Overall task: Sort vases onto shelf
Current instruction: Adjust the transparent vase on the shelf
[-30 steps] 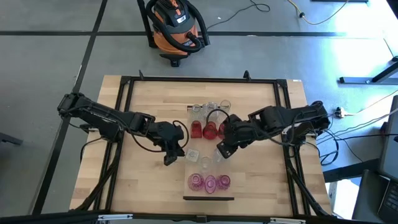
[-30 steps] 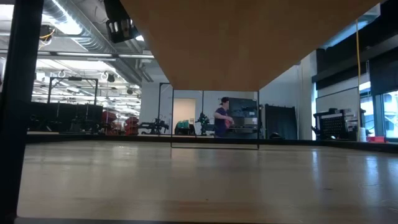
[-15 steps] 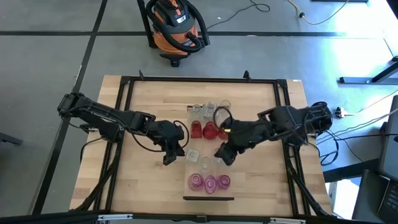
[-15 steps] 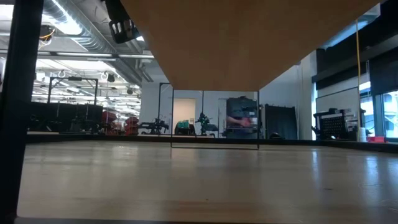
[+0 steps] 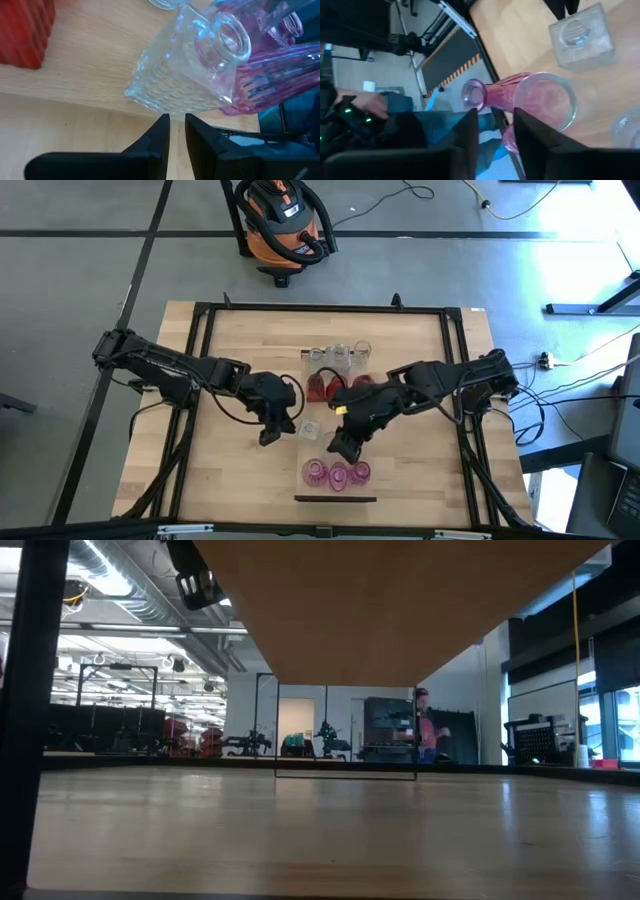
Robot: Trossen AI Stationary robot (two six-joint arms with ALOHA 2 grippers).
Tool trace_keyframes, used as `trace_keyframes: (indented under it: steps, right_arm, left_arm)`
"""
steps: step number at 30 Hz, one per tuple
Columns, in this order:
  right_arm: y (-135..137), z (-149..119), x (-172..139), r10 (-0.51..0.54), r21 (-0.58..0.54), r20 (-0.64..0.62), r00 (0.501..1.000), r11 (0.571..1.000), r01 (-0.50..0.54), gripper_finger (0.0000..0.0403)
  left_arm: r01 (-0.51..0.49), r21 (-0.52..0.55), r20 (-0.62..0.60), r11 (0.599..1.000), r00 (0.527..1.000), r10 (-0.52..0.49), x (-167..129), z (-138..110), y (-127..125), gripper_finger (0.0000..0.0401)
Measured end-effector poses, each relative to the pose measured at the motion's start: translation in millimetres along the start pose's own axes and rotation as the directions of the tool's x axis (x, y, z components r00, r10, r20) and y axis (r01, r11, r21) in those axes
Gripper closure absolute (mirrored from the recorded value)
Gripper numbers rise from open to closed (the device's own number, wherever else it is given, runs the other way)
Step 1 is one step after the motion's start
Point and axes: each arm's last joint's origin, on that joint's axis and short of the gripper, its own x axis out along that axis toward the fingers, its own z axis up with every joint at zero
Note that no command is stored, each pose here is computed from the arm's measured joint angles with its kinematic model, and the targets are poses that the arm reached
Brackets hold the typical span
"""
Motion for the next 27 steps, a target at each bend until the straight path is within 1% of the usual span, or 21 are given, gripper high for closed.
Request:
trace_keyframes:
  steps: [5, 7, 12, 15, 17, 19, 23, 25, 27]
  right_arm:
    - [0, 1, -2, 0.005, -0.016, 0.013, 1.000, 1.000, -0.004, 0.0378]
    - [2, 2, -1, 0.016, -0.033, 0.021, 1.000, 0.999, -0.015, 0.0396]
    - [0, 4, -2, 0.008, -0.062, 0.033, 0.999, 0.998, -0.006, 0.0390]
    - [1, 2, -2, -0.009, -0.133, 0.064, 0.998, 0.991, 0.017, 0.0401]
    - [1, 1, -1, -0.024, -0.161, 0.074, 0.997, 0.986, 0.035, 0.0399]
    - [-1, 0, -1, -0.047, -0.185, 0.061, 0.997, 0.981, 0.057, 0.0401]
    - [-2, -6, 8, -0.088, -0.262, 0.027, 0.996, 0.961, 0.092, 0.0402]
    - [-2, -7, 13, -0.099, -0.307, 0.037, 0.994, 0.946, 0.105, 0.0402]
    - [-2, -8, 14, -0.109, -0.324, 0.028, 0.994, 0.939, 0.112, 0.0402]
  left_arm:
    - [0.007, 0.023, -0.020, 1.000, 1.000, -0.007, 0, -1, 0, 0.0348]
    - [0.005, 0.033, -0.028, 0.999, 1.000, -0.004, 0, -2, 1, 0.0348]
    - [0.005, 0.046, -0.027, 0.999, 1.000, -0.004, 0, -2, 1, 0.0348]
    - [0.006, 0.056, -0.026, 0.998, 1.000, -0.004, 0, -2, 1, 0.0348]
    - [0.006, 0.065, -0.026, 0.998, 1.000, -0.004, 0, -2, 1, 0.0348]
    - [0.006, 0.070, -0.026, 0.998, 1.000, -0.004, 0, -2, 1, 0.0348]
    - [0.003, 0.073, -0.024, 0.997, 1.000, -0.001, 0, -2, 1, 0.0348]
    - [-0.002, 0.074, -0.019, 0.997, 1.000, 0.004, 0, -2, 1, 0.0348]
    - [-0.003, 0.074, -0.019, 0.997, 1.000, 0.005, 0, -2, 1, 0.0348]
